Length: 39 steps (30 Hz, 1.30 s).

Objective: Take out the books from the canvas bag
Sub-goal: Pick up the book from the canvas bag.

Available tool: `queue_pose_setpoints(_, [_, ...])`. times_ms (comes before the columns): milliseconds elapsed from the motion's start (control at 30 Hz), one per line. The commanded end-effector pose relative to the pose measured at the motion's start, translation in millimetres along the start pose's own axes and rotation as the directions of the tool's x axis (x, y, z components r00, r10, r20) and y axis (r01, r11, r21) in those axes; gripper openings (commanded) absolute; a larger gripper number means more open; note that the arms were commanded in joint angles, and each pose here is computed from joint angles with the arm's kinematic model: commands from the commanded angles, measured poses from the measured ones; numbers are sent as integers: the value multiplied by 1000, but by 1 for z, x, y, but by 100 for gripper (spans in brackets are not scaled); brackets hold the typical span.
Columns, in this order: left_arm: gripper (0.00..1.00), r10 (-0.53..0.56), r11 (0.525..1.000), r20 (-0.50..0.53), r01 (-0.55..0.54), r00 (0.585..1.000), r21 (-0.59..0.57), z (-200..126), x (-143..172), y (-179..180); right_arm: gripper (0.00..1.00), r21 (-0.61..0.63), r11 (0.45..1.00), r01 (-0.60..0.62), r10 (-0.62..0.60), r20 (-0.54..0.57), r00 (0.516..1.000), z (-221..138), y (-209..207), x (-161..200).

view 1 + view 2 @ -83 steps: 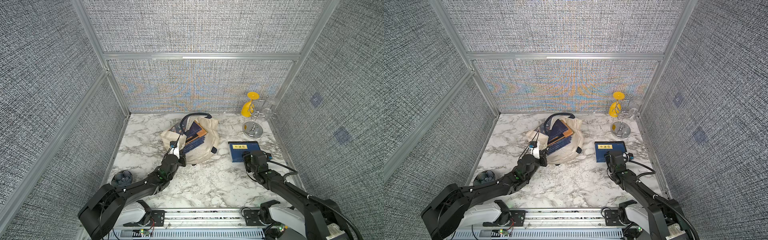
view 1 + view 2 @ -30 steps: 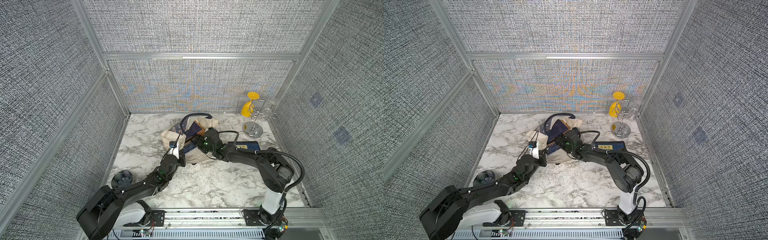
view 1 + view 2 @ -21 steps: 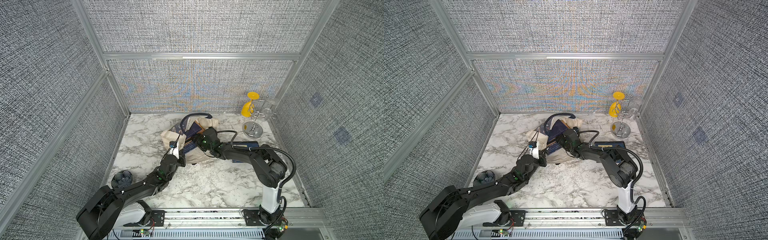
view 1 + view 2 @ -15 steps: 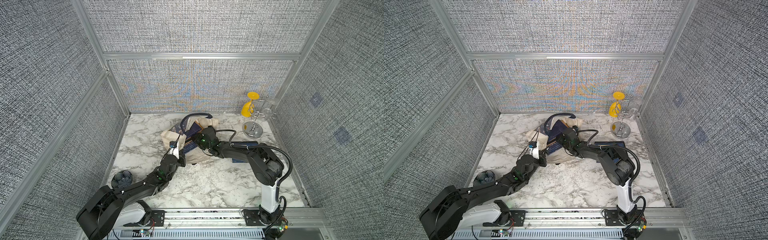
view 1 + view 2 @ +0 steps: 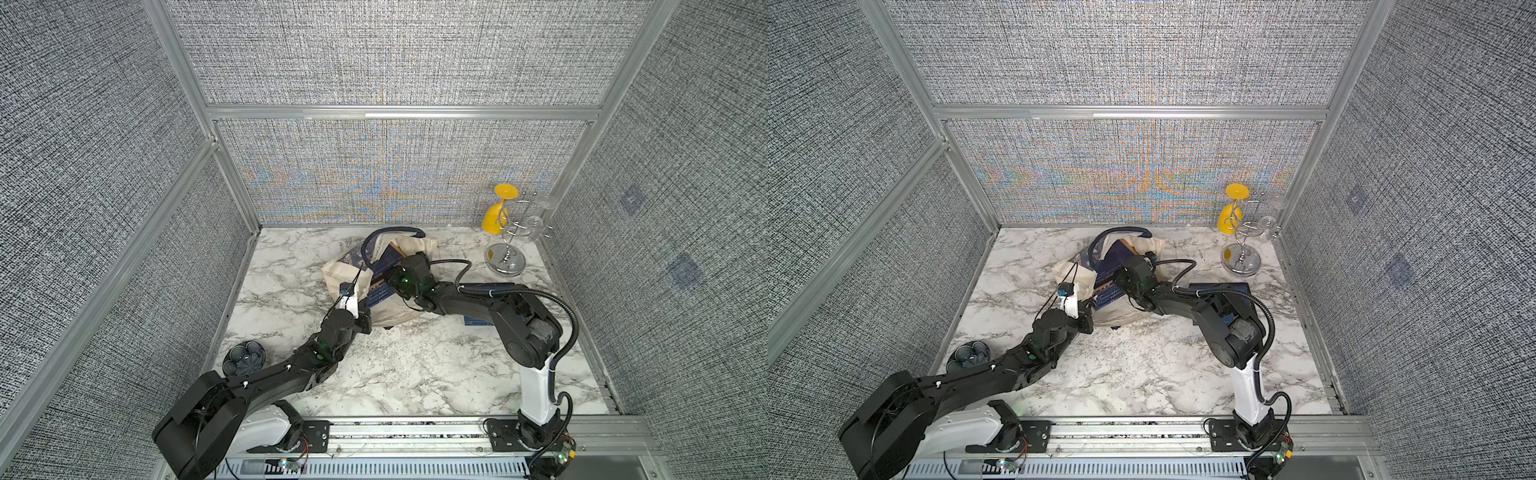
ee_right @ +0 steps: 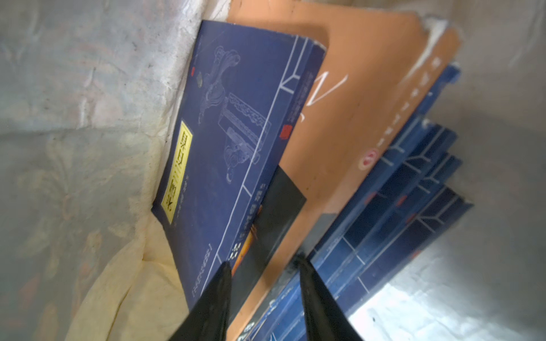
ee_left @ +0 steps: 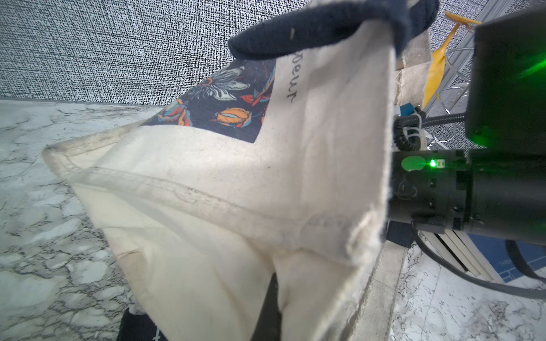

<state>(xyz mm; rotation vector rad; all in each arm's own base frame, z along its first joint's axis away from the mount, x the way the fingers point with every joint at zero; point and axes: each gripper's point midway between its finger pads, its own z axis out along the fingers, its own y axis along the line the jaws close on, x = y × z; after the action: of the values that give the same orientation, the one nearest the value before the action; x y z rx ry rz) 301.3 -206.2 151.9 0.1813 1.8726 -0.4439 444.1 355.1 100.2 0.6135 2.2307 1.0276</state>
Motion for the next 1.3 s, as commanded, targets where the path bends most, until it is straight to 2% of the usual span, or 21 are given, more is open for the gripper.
queue_pose_setpoints(0, [0,-10,1000,37,9,999,27,0,-11,-6,40,14,1000,-6,6,4,1000,5,-3,-2])
queue_pose_setpoints(433, [0,-8,1000,34,8,999,27,1,-10,-7,24,-30,999,35,-34,43,999,8,27,-15])
queue_pose_setpoints(700, [0,-10,1000,33,9,999,28,1,-9,-7,23,-104,993,54,-47,68,997,5,58,-22])
queue_pose_setpoints(833, [0,-8,1000,30,7,1000,29,2,-8,-7,23,-146,989,34,-25,59,998,11,62,-18])
queue_pose_setpoints(1000, [0,-9,1000,30,8,1000,30,2,-8,-7,28,-180,984,20,-12,49,999,20,63,-11])
queue_pose_setpoints(1267, [0,-11,999,29,10,1000,32,2,-8,-7,26,-229,973,16,4,85,996,23,73,-10])
